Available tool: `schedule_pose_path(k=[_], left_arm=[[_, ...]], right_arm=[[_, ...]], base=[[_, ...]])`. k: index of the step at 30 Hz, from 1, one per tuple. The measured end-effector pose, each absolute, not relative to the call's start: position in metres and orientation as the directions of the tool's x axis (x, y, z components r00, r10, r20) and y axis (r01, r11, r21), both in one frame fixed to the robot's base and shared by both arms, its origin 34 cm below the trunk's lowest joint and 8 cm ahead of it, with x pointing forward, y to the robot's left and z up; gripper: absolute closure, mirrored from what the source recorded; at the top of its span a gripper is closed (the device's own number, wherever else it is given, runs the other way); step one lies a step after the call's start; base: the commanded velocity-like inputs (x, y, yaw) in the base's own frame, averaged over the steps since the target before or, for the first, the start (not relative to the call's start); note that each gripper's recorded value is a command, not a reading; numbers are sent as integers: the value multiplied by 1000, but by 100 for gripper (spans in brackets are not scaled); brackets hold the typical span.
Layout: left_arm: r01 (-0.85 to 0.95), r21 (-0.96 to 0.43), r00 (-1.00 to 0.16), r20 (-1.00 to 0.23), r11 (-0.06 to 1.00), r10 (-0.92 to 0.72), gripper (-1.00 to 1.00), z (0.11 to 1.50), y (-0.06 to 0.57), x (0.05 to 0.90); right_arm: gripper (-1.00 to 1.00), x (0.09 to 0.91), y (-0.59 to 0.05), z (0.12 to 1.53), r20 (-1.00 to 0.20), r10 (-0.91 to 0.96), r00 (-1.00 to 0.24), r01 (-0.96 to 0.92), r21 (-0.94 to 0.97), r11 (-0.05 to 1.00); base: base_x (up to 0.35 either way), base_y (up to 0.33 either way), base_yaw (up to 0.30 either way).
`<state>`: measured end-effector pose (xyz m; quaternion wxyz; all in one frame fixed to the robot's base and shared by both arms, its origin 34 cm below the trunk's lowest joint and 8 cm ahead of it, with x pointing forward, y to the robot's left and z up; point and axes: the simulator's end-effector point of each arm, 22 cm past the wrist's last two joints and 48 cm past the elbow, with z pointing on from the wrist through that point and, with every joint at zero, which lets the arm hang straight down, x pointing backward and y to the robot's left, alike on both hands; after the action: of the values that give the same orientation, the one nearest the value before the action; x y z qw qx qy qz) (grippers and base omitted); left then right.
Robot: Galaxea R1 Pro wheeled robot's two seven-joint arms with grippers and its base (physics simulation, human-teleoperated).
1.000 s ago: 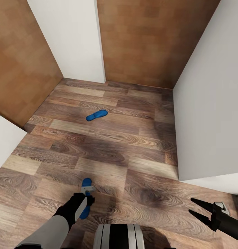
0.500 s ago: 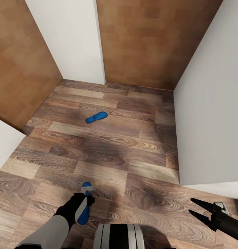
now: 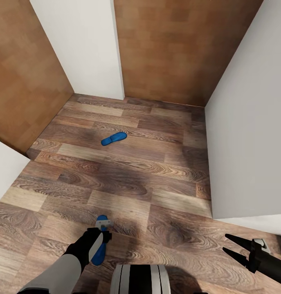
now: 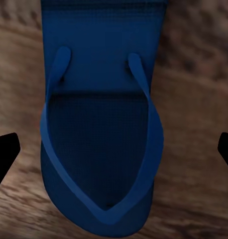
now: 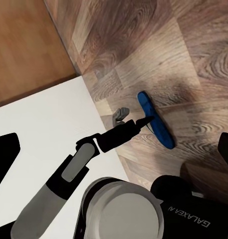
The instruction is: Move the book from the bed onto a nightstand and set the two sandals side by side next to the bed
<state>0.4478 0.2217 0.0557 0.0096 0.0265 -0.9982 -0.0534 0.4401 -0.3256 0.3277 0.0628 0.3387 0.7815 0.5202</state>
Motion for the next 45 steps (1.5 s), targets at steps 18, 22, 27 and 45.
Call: schedule_pose_path(k=[18, 22, 27, 45], left_arm=[[-49, 109, -998, 41, 993, -54, -100, 46, 222, 437], [-47, 109, -997, 58, 993, -53, -100, 40, 222, 430], [-47, 110, -997, 57, 993, -54, -100, 40, 222, 430], [-46, 109, -996, 70, 993, -54, -100, 36, 222, 424]], right_arm=[[-100, 436, -326, 318, 273, 595, -756, 485, 844, 230], [-100, 433, -326, 312, 285, 595, -752, 499, 836, 230], [-100, 433, -326, 312, 285, 595, -752, 499, 836, 229], [-100, 431, -326, 308, 294, 595, -748, 509, 830, 229]], base=[[0, 0, 0], [0, 0, 0], [0, 0, 0], [0, 0, 0]])
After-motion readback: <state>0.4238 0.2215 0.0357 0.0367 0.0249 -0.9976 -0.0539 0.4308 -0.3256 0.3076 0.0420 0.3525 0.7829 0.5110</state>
